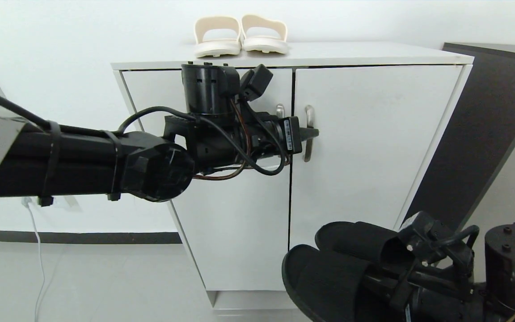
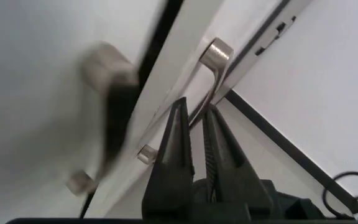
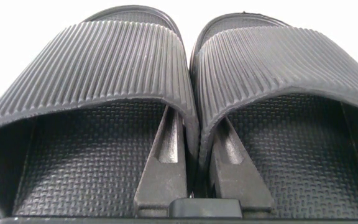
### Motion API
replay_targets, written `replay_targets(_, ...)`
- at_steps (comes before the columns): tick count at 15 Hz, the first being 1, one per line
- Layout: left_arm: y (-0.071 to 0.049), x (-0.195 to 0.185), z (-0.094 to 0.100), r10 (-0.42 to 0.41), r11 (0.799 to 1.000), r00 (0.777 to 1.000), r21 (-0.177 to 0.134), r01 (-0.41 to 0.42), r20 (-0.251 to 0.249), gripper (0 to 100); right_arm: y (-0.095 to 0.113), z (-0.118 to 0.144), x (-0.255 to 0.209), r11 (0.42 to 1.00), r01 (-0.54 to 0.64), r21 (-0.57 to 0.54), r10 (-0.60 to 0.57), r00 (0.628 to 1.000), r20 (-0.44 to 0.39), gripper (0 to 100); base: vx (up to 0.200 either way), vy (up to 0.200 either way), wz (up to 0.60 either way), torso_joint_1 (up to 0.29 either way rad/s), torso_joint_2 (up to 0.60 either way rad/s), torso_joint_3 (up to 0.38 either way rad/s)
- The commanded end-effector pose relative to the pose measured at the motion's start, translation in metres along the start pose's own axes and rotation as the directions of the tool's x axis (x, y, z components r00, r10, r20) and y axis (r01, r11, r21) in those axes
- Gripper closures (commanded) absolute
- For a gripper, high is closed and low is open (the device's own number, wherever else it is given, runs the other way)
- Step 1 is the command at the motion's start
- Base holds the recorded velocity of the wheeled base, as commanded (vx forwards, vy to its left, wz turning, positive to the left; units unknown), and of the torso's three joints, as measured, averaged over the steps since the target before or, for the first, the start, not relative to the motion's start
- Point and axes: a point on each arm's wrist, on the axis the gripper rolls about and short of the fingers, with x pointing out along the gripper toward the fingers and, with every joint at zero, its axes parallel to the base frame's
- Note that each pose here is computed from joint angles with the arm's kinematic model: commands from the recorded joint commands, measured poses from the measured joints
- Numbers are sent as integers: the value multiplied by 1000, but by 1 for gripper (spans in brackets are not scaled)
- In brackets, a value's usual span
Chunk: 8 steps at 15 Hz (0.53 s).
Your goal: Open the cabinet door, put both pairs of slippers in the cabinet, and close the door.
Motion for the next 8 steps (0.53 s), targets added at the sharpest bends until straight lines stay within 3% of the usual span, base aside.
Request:
replay_targets(1,-20,-21,7,-30,999,999,9,30,14,100,1,-3,-10,999,-45,-3,45,999,4,100,0,0,0,0,0,0)
replay_targets(5,-51,-51,-1,-88,996,996,12,88,-8,100,1,-4,-13,998,-67,-3,67,998,3,100,0,0,0,0,0,0)
replay_targets(8,-63,-79,-5,-101,995,995,15,101,-11,100,1,-5,-12,998,-64,-4,64,998,2,100,0,0,0,0,0,0)
